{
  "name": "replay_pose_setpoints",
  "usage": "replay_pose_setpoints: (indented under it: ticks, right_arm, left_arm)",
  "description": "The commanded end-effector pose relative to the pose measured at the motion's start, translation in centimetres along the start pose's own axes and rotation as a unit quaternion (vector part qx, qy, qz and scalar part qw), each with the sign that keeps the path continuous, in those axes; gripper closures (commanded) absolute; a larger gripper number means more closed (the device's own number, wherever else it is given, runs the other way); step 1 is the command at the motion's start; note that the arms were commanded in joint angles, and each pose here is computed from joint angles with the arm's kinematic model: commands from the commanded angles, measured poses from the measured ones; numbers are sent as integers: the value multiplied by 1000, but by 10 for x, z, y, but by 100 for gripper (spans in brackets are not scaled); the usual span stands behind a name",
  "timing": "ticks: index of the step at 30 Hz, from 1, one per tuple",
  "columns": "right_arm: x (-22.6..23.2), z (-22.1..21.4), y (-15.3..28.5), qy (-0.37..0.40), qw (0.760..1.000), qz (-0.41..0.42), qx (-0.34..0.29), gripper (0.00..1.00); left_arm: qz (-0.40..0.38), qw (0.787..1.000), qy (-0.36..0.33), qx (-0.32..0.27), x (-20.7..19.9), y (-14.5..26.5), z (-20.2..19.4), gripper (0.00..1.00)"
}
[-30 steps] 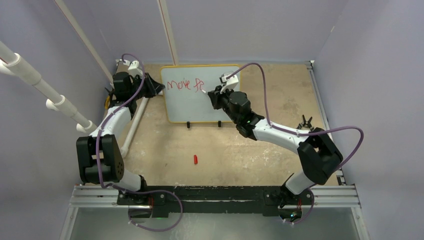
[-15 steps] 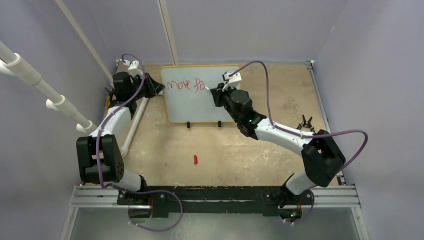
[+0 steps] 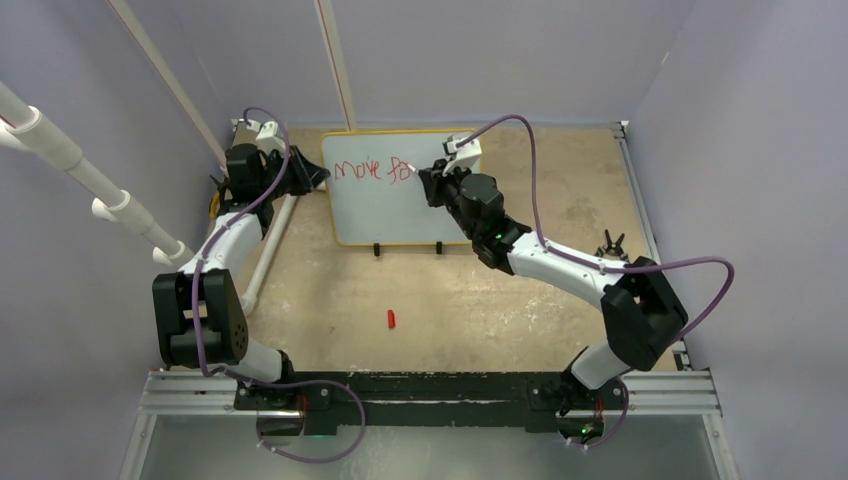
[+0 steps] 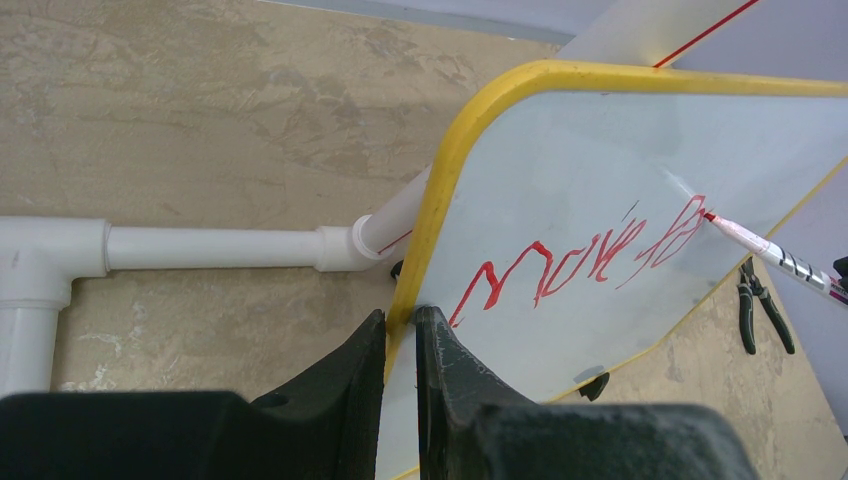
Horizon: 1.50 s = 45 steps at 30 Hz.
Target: Write a sentence on the whiteboard
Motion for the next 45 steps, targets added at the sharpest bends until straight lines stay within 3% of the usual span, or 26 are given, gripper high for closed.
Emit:
replay_pose_setpoints:
  ticks: [1,15,45]
  right_arm:
    - [9,15,-5,-1,1000,17,-24,100]
    - [15,35,19,-11,999,43,-27,100]
    - [-2,20,2,-5,1000,4,-19,100]
  left_arm:
    - [-7,1000,-13,-18,-5,4,12,85]
    - [-6,1000,-14,-20,-7,6,13,85]
    - [-5,1000,-15,-20,-6,5,13,85]
Point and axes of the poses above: each gripper's point midway between its finger pads, its own y axis back along the fingers, its own x axis along the line the jaws close on, z = x × y, the point moved 6 cm from there along y, back along the fingers, and after that the axes turned 14 degrees about -y, right-handed, at the moved point
